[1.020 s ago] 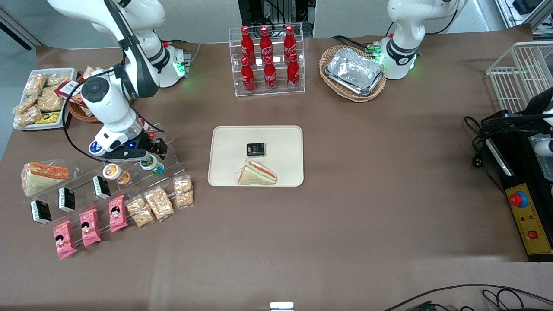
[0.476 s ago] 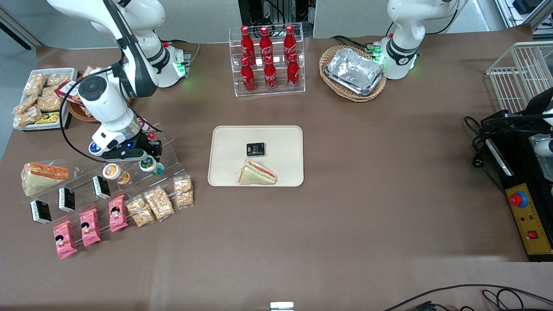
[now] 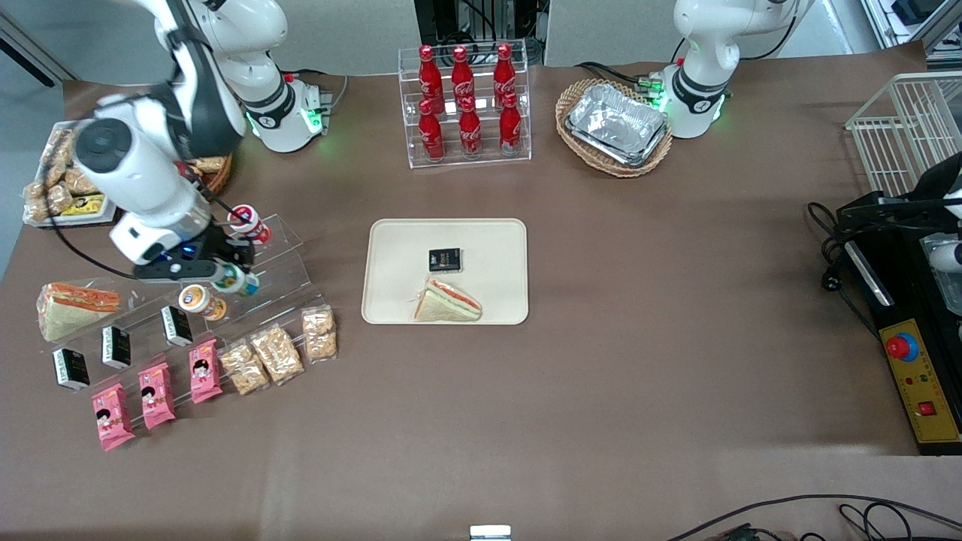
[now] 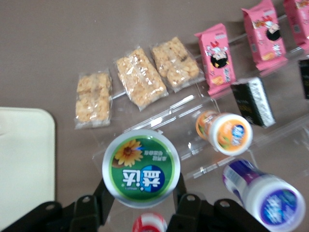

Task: Place green gum on tray
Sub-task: 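Lift the green gum bottle off the rack with the right gripper, then carry the bottle over the cream tray and lower it onto the tray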

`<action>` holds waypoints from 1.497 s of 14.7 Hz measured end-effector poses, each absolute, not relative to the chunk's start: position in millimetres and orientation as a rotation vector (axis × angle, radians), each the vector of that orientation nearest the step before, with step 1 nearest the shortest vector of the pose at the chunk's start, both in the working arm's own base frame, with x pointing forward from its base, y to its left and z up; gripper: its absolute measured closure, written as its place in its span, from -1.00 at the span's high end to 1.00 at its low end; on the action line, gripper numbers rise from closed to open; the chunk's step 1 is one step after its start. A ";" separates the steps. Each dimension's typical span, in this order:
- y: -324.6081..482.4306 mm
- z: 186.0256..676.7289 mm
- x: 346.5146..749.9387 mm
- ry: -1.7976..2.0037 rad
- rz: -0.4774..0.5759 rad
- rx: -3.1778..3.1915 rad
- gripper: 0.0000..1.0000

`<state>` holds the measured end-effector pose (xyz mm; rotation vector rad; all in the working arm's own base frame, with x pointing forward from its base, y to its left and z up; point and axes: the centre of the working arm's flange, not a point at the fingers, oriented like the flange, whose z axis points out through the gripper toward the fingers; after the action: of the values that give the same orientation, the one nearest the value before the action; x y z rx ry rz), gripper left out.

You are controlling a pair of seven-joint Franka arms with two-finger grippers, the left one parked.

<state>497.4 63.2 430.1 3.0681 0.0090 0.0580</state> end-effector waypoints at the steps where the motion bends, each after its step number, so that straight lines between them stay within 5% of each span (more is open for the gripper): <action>1: 64.0 453.8 500.4 -0.013 0.011 3.078 0.07; 6: 73.7 553.0 499.1 -0.047 -0.132 3.126 0.07; 12: 150.0 613.0 482.0 -0.117 -0.091 3.185 0.07; 17: 235.4 589.7 457.1 -0.250 -0.105 3.160 0.07; 22: 284.6 484.9 427.4 -0.360 -0.026 3.151 0.07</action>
<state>427.4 284.6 484.9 3.1508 -0.3599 -0.0258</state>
